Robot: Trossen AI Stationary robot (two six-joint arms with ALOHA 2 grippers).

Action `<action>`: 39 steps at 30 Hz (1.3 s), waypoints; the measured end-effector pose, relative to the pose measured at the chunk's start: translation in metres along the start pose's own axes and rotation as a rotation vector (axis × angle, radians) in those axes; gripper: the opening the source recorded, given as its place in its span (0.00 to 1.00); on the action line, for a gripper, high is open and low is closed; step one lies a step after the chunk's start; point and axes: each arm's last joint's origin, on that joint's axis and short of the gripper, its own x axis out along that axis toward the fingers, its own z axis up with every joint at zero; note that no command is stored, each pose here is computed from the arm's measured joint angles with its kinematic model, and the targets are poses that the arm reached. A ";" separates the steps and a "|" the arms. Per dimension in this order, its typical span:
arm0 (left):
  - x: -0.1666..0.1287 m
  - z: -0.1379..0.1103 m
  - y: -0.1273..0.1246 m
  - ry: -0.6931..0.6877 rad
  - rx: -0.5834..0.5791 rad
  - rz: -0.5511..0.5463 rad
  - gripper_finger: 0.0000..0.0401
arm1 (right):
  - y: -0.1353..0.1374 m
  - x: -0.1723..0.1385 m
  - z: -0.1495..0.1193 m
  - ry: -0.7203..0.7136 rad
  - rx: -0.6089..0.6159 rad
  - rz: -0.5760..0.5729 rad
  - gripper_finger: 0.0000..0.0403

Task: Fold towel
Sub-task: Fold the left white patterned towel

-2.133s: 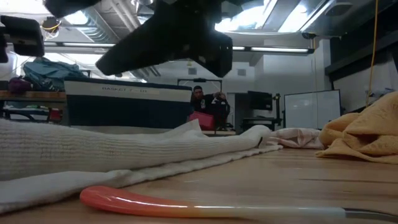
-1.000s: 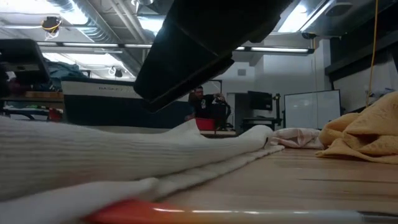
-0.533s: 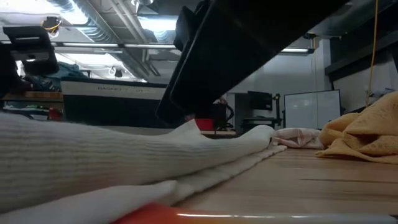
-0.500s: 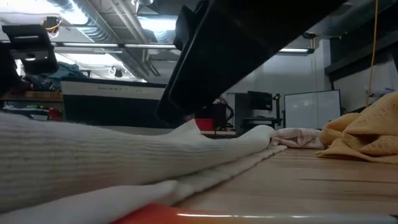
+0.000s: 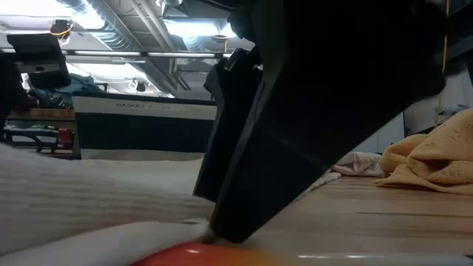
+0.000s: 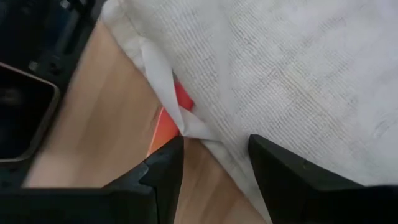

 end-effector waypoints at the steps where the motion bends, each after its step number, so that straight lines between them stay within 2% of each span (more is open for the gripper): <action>1: 0.000 -0.001 0.000 0.006 0.001 -0.001 0.44 | 0.000 0.000 0.000 -0.004 -0.018 -0.014 0.46; 5: 0.000 -0.001 0.000 0.015 -0.001 -0.004 0.44 | -0.002 0.002 -0.001 0.001 -0.063 -0.036 0.46; 14: -0.001 -0.009 -0.003 0.098 0.019 -0.030 0.44 | -0.003 0.013 -0.004 0.007 -0.059 -0.048 0.46; 18: -0.002 -0.007 0.000 0.132 0.017 0.046 0.44 | -0.003 0.014 -0.004 0.006 -0.058 -0.053 0.46; 23: -0.009 0.008 0.012 0.168 0.044 0.147 0.44 | -0.003 0.014 -0.005 0.009 -0.057 -0.053 0.46; 34: -0.024 0.003 0.003 0.364 0.027 0.067 0.44 | -0.003 0.015 -0.006 0.013 -0.025 -0.055 0.46; 39: -0.027 -0.001 -0.006 0.407 0.038 -0.021 0.44 | -0.003 0.015 -0.006 0.014 -0.024 -0.056 0.46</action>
